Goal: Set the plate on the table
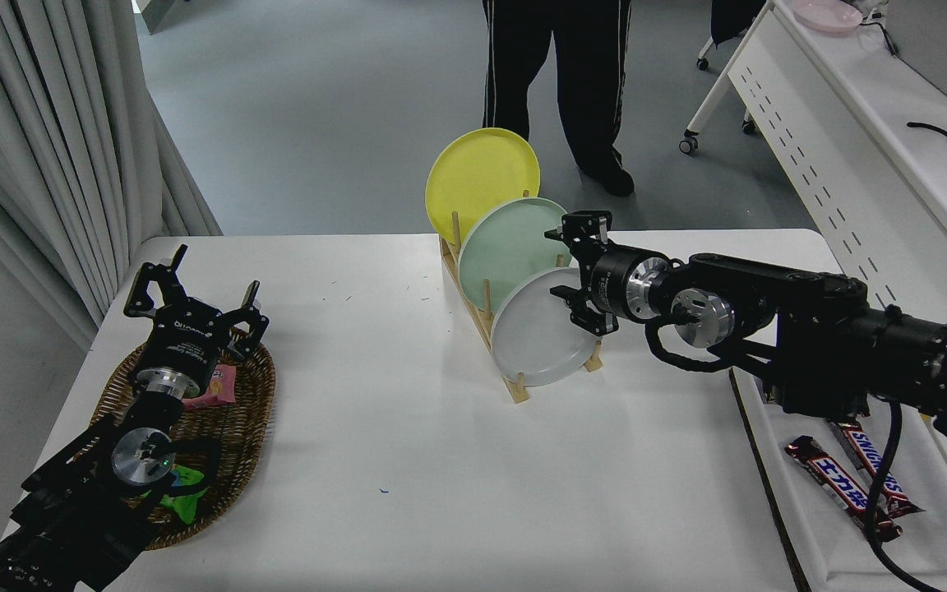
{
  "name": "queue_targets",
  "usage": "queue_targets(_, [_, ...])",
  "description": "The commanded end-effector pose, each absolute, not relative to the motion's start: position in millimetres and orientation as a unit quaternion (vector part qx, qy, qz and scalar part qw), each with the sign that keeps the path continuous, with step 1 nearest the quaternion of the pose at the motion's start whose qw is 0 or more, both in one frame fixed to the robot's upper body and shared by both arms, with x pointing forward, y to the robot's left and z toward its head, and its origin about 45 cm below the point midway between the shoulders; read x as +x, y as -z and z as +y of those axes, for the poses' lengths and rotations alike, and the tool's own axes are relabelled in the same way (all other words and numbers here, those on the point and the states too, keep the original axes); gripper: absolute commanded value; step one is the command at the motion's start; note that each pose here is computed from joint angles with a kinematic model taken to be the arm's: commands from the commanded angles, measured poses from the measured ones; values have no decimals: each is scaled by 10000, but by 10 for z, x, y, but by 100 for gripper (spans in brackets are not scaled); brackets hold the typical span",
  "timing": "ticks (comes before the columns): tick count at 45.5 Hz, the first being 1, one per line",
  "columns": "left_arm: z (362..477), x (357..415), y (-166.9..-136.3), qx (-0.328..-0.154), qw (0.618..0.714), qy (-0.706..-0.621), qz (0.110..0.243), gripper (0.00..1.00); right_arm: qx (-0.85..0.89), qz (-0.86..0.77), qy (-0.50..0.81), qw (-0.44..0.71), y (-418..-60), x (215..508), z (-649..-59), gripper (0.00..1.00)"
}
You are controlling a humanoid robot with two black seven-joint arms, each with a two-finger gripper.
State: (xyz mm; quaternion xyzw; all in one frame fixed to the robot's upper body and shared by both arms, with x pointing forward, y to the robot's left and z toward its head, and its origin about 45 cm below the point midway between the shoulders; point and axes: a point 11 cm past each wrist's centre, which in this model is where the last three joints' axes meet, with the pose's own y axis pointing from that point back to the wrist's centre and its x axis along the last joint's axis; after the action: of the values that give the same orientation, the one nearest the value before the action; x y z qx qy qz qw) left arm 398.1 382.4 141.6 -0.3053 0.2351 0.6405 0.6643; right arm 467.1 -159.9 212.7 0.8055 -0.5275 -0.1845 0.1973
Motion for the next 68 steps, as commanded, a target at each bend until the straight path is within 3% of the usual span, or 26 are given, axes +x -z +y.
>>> queue_targets(1, [3825,3980,-1415,-3055,6640,-6406,2352,100,7979,-5322,2116,1881,-2110,4661,-1608,64])
queue_targets(16, [3825,3980,-1415,-3055,6640,-6406,2352,100,7918,-5304,2325,1941,-2081,4637,-1609,63])
queue_targets(45, [3822,3982,-1418,-3059,6644,-6401,2351,100,7874,-5265,2524,1978,-2081,4626,-1585,37])
queue_targets(68, [3822,3982,-1418,-3059,6644,-6401,2351,100,7874,-5282,2562,1880,-2120,4648,-1562,35])
